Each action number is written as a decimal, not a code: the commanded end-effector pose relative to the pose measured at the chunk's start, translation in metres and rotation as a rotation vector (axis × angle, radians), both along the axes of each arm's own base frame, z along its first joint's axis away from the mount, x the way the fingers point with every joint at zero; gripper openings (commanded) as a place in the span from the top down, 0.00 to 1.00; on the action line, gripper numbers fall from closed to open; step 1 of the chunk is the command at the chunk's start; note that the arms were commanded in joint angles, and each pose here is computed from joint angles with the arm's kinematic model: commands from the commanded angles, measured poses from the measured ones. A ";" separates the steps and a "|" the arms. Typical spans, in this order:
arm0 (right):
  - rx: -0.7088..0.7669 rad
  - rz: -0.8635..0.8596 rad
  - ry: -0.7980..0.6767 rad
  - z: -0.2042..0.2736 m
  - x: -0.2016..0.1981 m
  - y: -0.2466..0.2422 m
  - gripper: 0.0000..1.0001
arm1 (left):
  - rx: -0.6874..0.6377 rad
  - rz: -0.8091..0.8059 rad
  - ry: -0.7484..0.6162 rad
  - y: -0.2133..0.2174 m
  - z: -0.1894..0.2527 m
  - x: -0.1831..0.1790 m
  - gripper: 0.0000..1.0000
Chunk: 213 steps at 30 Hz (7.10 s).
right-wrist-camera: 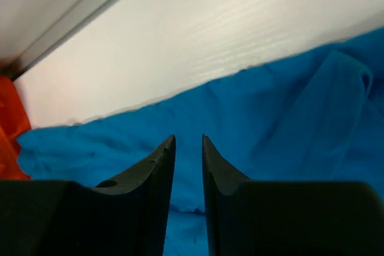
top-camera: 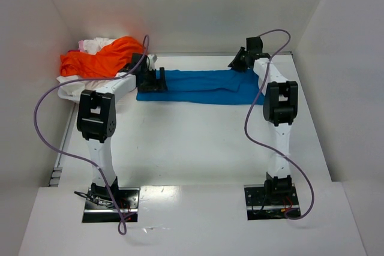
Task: Fold and stack the t-shirts
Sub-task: Fold the other side of the tshirt into a rectangle, then rotate the tshirt 90 degrees
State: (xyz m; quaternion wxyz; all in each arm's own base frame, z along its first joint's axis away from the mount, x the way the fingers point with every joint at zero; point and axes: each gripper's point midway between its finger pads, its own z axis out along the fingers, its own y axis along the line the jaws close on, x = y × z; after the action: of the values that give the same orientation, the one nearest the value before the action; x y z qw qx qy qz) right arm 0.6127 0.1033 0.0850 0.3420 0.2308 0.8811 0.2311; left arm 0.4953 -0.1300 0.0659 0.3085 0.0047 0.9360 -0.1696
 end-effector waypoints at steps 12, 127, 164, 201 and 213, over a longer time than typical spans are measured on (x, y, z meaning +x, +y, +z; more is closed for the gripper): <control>-0.087 -0.033 -0.054 0.050 -0.079 -0.022 0.34 | 0.429 -0.484 -0.368 -0.021 0.063 0.039 0.00; -0.202 0.126 0.120 -0.056 -0.047 0.062 0.00 | -0.274 -1.109 0.341 -0.232 -0.013 -0.291 0.00; -0.122 0.241 -0.308 0.157 -0.031 0.115 0.00 | -0.153 -0.695 -0.125 -0.195 0.133 -0.231 0.00; -0.017 0.200 -0.073 0.065 -0.300 0.062 0.00 | -0.116 -0.146 0.370 -0.128 -0.035 -0.318 0.46; -0.017 0.222 -0.074 0.060 -0.303 0.065 0.00 | -0.026 -0.077 0.494 -0.107 -0.060 -0.345 0.74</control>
State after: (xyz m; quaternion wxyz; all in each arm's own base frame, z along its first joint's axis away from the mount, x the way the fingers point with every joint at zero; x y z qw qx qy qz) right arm 0.3082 0.1635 0.1339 0.3281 0.1306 0.9009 0.2523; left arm 0.1647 -0.2493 0.0165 0.0900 0.0108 0.9712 -0.2203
